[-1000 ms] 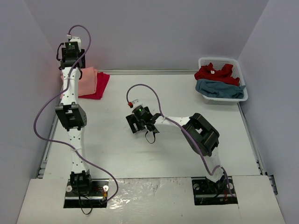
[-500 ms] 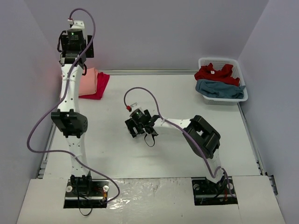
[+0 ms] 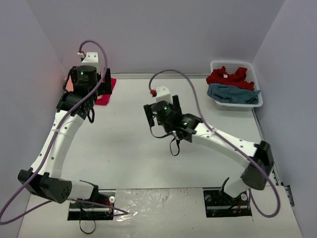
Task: Fold and stack the t-shirts
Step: Put the neatly folded tshirt into the corner of the board with the left arm
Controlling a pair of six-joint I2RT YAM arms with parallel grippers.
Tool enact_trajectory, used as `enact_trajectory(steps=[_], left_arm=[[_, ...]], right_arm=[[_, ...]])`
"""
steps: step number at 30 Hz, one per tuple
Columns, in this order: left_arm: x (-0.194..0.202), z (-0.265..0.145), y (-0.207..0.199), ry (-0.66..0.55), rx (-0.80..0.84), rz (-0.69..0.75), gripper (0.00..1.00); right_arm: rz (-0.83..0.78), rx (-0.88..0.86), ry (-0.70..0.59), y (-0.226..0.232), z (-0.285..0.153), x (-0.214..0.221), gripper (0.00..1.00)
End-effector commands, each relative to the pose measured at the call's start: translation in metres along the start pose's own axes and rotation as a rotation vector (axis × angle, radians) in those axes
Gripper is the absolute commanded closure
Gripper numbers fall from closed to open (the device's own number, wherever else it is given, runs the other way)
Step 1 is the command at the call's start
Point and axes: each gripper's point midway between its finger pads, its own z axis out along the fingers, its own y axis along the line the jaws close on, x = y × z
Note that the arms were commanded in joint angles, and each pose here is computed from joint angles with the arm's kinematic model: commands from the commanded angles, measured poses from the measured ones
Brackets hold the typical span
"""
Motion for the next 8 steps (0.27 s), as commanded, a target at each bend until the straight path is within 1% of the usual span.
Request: enact_trajectory(steps=[1,2,6,7,8], left_arm=[[0.004,-0.025,-0.002,-0.058,0.03,-0.106,0.09],[0.014,-0.033,-0.003,-0.053,0.059,-0.11,0.09],[0.031,-0.048,0.0,-0.037,0.071,-0.118,0.05],[0.035,-0.052,0.001,-0.029,0.073,-0.114,0.03],[0.038,-0.053,0.002,-0.02,0.07,-0.111,0.04]], right_arm=[[0.098,0.11,-0.106,-0.047,-0.043,-0.026,0.06],[0.122,0.131,-0.129,-0.059,-0.054,-0.024,0.06],[0.148,0.173,-0.185,-0.089,-0.076,-0.017,0.08],[0.158,0.168,-0.205,-0.093,-0.083,-0.018,0.07],[0.162,0.161,-0.228,-0.096,-0.088,-0.02,0.05]])
